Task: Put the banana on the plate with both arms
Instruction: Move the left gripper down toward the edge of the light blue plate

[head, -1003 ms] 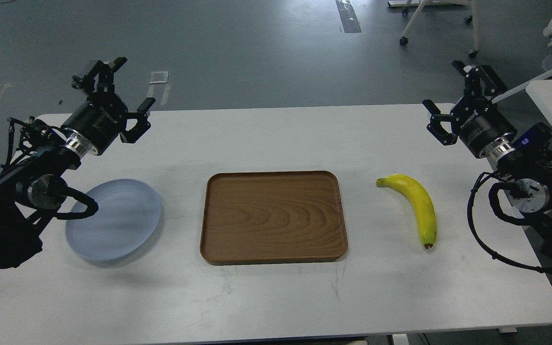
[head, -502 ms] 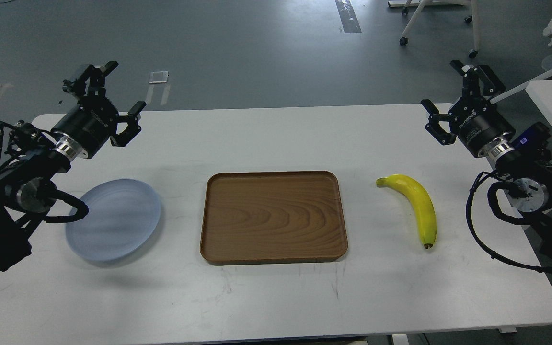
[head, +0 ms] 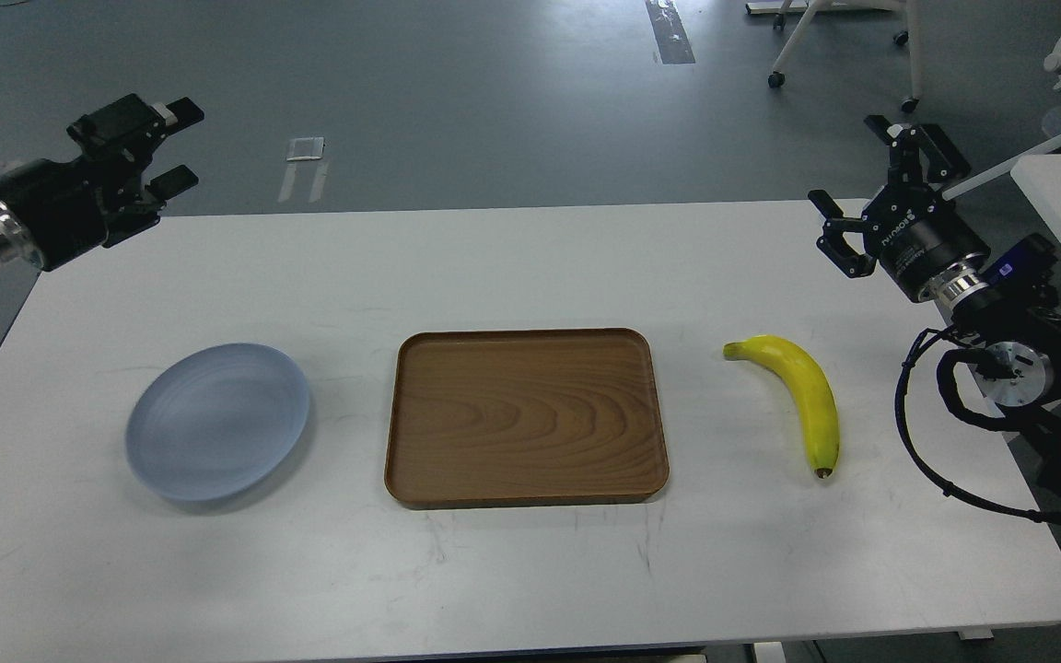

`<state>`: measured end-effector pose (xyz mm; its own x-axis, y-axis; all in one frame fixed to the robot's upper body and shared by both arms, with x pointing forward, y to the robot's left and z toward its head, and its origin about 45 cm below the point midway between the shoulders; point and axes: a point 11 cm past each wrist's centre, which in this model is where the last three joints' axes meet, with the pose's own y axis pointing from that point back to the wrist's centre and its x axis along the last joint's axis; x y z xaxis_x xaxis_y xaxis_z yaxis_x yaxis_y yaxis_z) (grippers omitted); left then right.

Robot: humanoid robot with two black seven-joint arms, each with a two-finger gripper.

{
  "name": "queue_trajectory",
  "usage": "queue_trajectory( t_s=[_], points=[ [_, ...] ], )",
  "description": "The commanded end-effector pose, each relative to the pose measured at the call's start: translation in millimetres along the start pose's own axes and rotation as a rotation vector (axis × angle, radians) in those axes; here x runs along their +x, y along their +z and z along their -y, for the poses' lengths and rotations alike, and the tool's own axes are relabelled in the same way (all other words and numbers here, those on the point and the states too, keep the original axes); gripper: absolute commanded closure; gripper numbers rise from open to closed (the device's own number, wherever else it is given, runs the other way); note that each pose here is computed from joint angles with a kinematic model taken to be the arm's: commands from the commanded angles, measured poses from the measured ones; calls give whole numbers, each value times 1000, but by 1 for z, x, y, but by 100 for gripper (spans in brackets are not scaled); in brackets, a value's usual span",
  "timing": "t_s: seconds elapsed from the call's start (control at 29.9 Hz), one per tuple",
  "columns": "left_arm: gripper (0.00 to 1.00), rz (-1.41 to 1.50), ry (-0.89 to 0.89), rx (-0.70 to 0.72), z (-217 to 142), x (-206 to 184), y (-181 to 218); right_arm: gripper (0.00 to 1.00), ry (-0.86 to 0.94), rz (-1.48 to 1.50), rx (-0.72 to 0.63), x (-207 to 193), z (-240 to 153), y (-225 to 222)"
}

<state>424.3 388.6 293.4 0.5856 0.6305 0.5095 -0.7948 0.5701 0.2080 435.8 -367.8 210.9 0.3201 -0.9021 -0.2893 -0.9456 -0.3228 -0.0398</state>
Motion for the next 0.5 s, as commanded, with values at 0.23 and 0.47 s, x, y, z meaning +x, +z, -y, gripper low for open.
queue_trajectory(
  t_s=[0.23, 0.47],
  points=[
    [0, 678, -441, 480, -70, -45, -92, 0, -5, 2, 0, -1, 0, 0],
    [0, 692, -457, 613, -105, -43, -134, 0, -7, 2, 1, -2, 1, 0]
  ],
)
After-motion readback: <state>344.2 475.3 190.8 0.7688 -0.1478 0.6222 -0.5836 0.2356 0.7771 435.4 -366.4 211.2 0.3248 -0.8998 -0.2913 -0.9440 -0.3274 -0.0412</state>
